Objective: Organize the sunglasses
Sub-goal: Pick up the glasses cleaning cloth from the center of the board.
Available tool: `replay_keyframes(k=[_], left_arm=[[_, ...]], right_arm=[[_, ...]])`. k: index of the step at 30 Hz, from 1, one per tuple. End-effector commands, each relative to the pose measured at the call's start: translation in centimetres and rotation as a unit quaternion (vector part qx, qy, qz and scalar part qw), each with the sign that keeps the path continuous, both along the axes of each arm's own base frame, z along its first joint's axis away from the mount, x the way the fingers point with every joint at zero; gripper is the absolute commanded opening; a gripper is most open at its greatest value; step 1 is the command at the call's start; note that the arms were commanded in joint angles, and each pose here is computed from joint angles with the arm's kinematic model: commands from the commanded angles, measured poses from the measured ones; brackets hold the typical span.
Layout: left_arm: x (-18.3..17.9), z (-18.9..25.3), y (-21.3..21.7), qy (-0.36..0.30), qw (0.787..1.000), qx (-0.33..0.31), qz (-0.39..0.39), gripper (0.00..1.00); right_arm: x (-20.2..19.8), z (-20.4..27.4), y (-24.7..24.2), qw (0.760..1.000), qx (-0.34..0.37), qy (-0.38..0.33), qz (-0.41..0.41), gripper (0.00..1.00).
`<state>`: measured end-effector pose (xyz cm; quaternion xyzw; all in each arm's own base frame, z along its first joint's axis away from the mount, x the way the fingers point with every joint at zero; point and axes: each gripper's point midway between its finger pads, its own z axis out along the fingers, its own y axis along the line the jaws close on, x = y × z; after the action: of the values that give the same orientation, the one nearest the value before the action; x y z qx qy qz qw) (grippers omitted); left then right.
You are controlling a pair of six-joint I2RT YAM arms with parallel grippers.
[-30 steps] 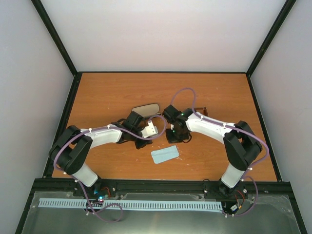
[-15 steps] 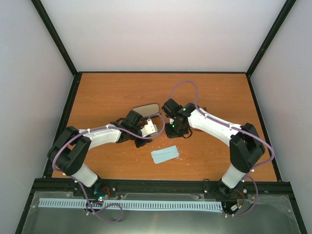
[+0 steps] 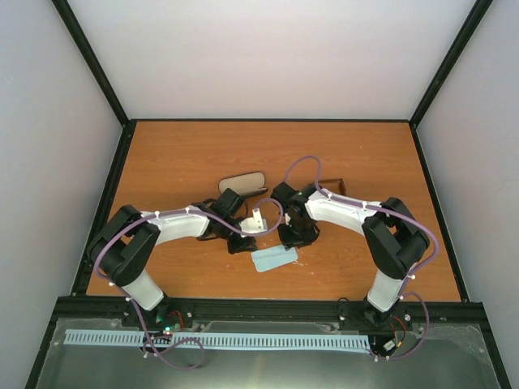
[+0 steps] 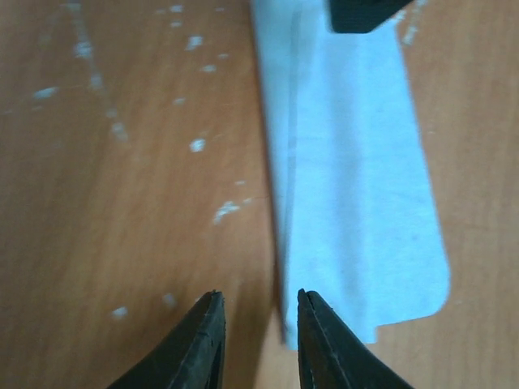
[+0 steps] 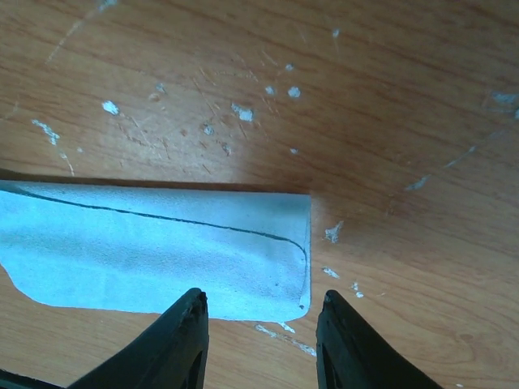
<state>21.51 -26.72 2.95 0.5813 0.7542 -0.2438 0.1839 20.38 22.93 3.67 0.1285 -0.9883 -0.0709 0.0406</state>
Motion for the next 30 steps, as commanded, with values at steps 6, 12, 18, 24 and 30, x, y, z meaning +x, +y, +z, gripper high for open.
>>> replay_keyframes(k=[6,12,18,24,30], left_arm=[[-2.9,0.2,-1.5,0.010,0.998,-0.001,-0.059,0.30],[-2.4,-1.1,-1.2,0.003,0.998,0.021,-0.052,0.25],[-2.3,-2.2,-1.1,0.004,0.998,0.034,-0.052,0.22],[-2.1,-2.4,-0.9,-0.002,0.998,0.037,-0.049,0.03],[-2.1,-1.3,-0.8,-0.018,0.998,0.029,-0.050,0.01]], right_arm=[[-0.9,-1.0,-0.6,1.000,-0.001,0.013,-0.012,0.36],[-1.0,-1.0,-0.6,1.000,-0.001,0.012,-0.016,0.36],[-1.1,-1.0,-0.8,1.000,-0.003,0.011,-0.018,0.36],[-1.0,-0.6,-1.0,1.000,-0.005,0.004,-0.021,0.36],[-0.5,0.0,-1.6,0.999,-0.014,-0.013,-0.028,0.36]])
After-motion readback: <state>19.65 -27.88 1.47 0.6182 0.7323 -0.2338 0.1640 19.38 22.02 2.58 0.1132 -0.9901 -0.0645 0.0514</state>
